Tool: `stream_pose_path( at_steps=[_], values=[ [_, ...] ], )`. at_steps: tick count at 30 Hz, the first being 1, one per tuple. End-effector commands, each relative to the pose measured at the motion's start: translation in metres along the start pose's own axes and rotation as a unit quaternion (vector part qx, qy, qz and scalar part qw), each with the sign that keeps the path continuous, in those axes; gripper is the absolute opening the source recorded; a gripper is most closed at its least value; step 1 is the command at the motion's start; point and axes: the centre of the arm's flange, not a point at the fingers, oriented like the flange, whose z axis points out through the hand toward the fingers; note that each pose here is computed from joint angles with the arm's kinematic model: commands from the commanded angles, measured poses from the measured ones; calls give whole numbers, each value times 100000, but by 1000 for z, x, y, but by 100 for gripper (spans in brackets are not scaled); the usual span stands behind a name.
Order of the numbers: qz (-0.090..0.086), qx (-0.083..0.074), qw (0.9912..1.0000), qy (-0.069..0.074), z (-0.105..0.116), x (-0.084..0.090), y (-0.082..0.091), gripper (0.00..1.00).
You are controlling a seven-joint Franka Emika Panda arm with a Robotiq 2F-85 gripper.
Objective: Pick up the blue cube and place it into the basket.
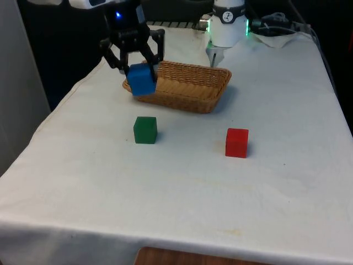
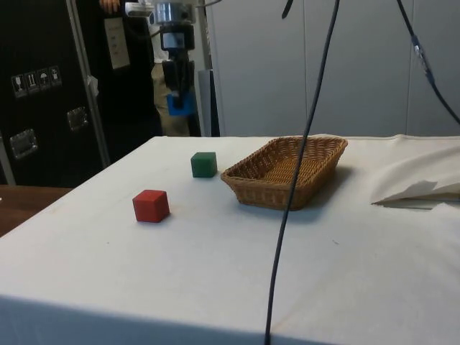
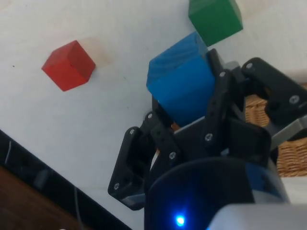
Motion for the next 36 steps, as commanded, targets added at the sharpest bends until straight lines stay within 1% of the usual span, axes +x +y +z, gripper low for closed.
stream_pose_path(
  at_steps=[1,8,9,10,14,18,19,20,21,26,28,29,30,36],
  values=[
    [-113,-393,99997,702,-3,-6,-2,0],
    [-162,208,99993,1141,-5,-20,-9,0],
    [-79,667,99996,524,-3,-15,-8,0],
    [-138,269,99992,1197,-5,-21,-10,0],
    [-154,638,99987,1486,-5,-31,-15,0],
    [-88,964,99986,1343,-6,-42,-19,0],
    [-92,1476,99984,960,-3,-37,-18,0],
    [-88,964,99986,1343,-6,-42,-19,0],
    [-65,1063,99987,1180,-7,-47,-21,0],
    [40,1159,99991,688,-8,-60,-23,0],
    [139,991,99994,542,-8,-67,-22,0],
    [4,1738,99985,185,-7,-66,-23,0],
    [233,866,99995,502,-9,-69,-22,0],
    [645,196,99998,130,-8,-82,-22,0]
  ],
)
